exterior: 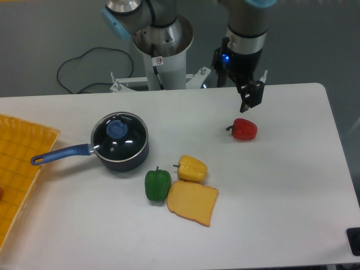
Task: Open the lid
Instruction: 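Move the gripper over the saucepan toward the blue lid knob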
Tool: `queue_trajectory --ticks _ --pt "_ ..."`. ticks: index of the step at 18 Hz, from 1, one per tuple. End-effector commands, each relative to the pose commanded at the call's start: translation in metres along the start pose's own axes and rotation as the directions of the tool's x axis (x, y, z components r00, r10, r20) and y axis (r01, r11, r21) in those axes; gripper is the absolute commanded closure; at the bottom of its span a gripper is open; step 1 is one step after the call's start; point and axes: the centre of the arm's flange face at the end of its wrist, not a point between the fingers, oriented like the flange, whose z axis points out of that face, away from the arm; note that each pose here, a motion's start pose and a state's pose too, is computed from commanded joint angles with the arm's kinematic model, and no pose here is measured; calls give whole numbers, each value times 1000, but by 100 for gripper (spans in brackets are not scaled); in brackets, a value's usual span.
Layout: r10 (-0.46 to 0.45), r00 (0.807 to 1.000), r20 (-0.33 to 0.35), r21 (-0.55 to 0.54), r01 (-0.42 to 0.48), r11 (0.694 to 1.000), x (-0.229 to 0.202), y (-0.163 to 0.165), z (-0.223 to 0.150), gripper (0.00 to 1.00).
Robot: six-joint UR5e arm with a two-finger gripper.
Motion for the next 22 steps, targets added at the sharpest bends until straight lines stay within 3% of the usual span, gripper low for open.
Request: queue_trajectory --ticks 9,13,22 --pt "2 999 -33 3 -1 1000 6 -3 16 0" --pt "-140 988 -64 2 141 990 13 -4 32 0" --pt "-172 978 -116 -6 172 985 36 -31 61 0"
